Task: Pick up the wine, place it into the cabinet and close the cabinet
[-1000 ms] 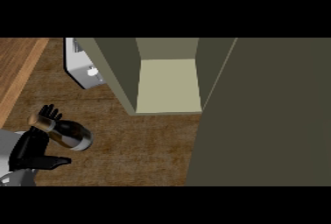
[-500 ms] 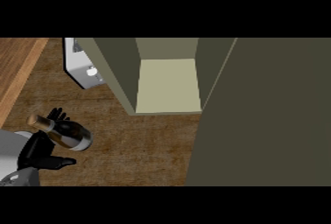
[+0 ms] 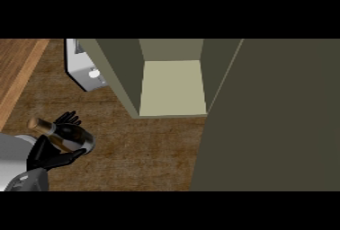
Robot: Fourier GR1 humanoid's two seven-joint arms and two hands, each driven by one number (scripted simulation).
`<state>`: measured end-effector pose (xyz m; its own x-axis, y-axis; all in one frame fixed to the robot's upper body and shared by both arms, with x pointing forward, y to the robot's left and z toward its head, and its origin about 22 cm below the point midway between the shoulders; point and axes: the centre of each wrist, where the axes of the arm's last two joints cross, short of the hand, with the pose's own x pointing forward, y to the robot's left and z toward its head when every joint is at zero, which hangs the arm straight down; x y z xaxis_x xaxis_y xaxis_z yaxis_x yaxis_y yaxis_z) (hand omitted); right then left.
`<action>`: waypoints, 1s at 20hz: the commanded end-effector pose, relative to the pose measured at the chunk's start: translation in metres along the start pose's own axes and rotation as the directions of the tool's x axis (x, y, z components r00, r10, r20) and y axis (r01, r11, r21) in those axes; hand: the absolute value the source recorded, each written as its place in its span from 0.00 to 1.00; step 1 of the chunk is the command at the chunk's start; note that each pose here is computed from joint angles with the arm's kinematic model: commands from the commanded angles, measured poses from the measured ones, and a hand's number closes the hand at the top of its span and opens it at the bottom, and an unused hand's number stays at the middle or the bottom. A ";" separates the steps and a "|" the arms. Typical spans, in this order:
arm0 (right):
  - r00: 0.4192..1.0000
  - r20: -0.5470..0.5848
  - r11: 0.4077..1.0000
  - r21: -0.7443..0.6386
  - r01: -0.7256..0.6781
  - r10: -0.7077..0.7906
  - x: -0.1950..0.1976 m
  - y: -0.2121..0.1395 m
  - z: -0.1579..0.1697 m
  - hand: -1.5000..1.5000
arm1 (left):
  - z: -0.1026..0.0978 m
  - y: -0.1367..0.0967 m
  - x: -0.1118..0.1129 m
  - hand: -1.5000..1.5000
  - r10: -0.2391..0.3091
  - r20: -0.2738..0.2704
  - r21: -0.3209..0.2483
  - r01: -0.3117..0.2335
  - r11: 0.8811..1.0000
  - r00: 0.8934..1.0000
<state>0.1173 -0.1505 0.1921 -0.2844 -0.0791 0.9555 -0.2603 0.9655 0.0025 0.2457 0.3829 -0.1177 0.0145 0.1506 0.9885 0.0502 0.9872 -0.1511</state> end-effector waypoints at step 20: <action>0.997 0.075 0.999 -0.045 0.001 0.002 0.035 -0.017 0.031 0.00 | 0.009 -0.079 -0.039 1.00 0.010 0.158 -0.060 -0.001 0.998 0.987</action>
<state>0.1181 -0.1584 0.1893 -0.2956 -0.0517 0.9539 -0.2136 0.9768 -0.0133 0.2495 0.3313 -0.1280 -0.1654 0.0986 0.9813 0.0581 0.9942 -0.0901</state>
